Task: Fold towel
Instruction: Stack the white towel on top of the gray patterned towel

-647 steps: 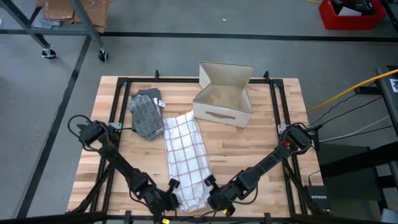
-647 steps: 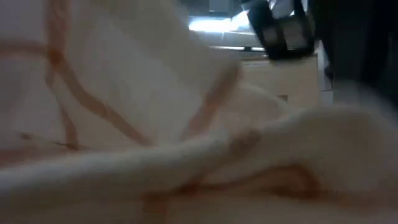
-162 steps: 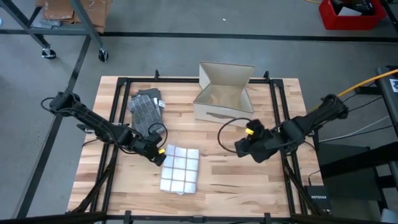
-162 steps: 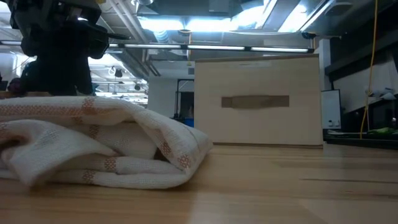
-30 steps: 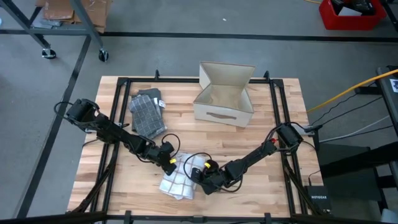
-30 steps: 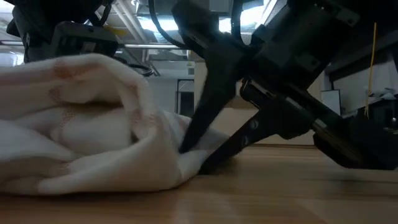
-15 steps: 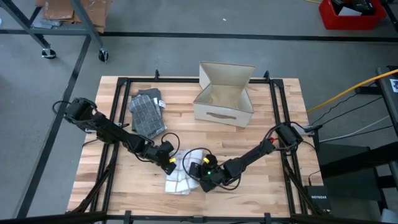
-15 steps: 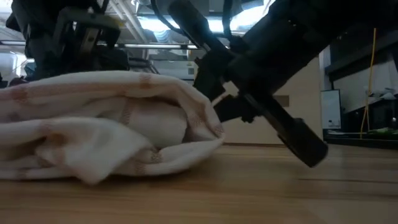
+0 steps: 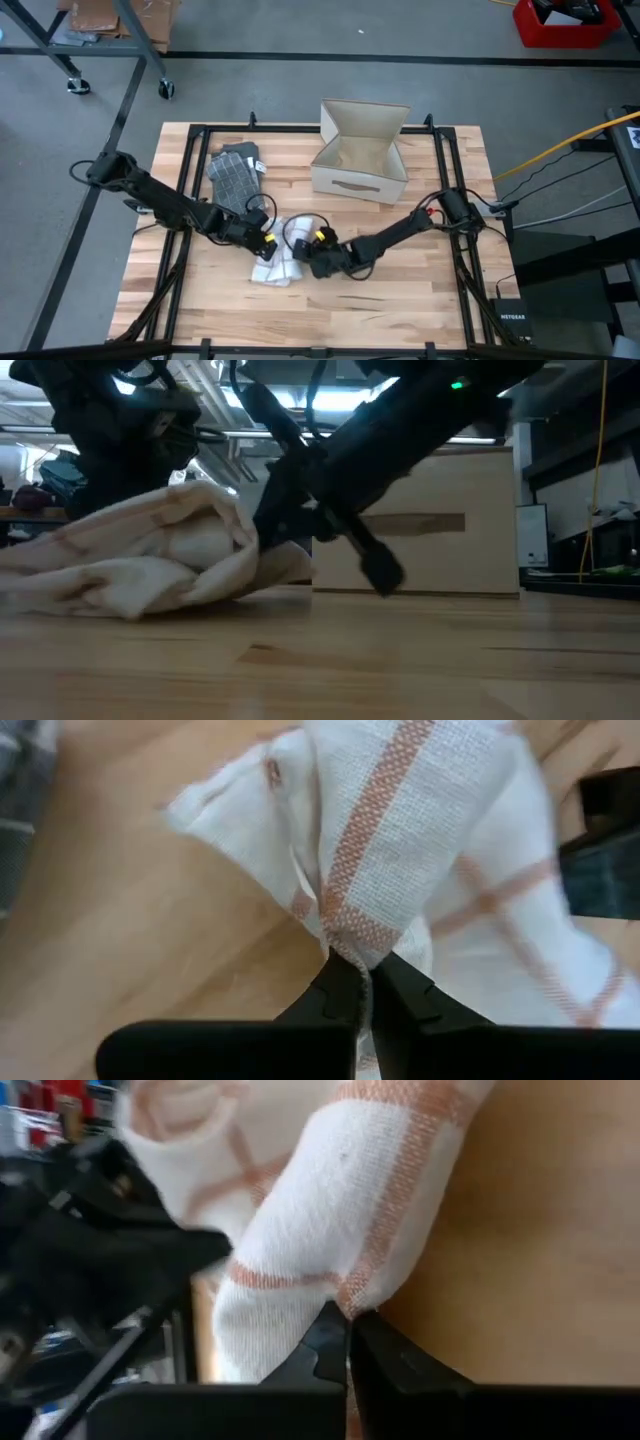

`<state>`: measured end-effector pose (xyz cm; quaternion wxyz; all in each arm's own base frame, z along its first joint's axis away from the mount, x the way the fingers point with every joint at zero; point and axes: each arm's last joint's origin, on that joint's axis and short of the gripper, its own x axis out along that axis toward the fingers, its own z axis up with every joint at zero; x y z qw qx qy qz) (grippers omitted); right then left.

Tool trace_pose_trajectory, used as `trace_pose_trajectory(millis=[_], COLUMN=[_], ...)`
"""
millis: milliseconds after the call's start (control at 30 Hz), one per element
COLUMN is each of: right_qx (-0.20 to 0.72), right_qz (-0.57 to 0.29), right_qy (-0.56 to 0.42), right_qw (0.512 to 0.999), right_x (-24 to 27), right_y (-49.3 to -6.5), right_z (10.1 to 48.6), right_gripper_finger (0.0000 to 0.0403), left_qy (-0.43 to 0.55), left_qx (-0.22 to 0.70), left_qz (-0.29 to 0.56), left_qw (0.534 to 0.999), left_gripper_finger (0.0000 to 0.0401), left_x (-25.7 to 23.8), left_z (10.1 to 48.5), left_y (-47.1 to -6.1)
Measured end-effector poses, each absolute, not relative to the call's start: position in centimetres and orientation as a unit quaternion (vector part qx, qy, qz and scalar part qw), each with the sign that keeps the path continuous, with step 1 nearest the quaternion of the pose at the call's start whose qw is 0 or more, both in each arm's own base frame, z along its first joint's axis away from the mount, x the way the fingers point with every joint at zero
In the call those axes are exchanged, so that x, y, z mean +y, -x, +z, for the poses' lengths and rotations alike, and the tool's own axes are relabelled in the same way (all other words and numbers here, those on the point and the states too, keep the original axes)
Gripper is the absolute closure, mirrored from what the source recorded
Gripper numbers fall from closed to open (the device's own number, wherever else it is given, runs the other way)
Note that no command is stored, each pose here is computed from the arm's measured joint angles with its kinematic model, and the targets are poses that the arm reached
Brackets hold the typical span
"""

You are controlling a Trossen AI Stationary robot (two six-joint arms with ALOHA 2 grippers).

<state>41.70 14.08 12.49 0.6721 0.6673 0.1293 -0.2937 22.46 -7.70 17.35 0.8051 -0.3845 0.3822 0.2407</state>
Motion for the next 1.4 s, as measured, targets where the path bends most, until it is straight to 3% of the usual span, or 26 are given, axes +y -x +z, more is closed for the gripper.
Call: trace_pose_trajectory(millis=[367, 767, 1167, 1400], right_qx=[0.046, -0.022, 0.033, 0.038], right_qz=[-0.23, -0.175, -0.2, -0.208], right_qy=[-0.662, -0.672, -0.582, -0.578], right_qw=[0.712, 0.72, 0.787, 0.789], right_x=[9.3, 3.9, -4.1, -6.5], right_y=[-44.4, -46.2, -49.5, -49.4], right_z=[14.6, 16.9, 23.8, 24.4], right_gripper_finger=[0.0399, 0.04, 0.04, 0.04], left_qy=[0.396, 0.39, 0.345, 0.329], left_qx=[0.338, 0.303, 0.319, 0.344], left_qz=[0.252, 0.283, 0.357, 0.402], left_qw=[0.816, 0.822, 0.807, 0.782], left_gripper_finger=[0.0401, 0.0401, 0.0401, 0.0401], left_x=[-5.0, -1.9, 0.7, 1.9], left_z=[20.3, 24.6, 28.0, 29.1], left_y=[-21.1, -17.2, -14.4, -12.4])
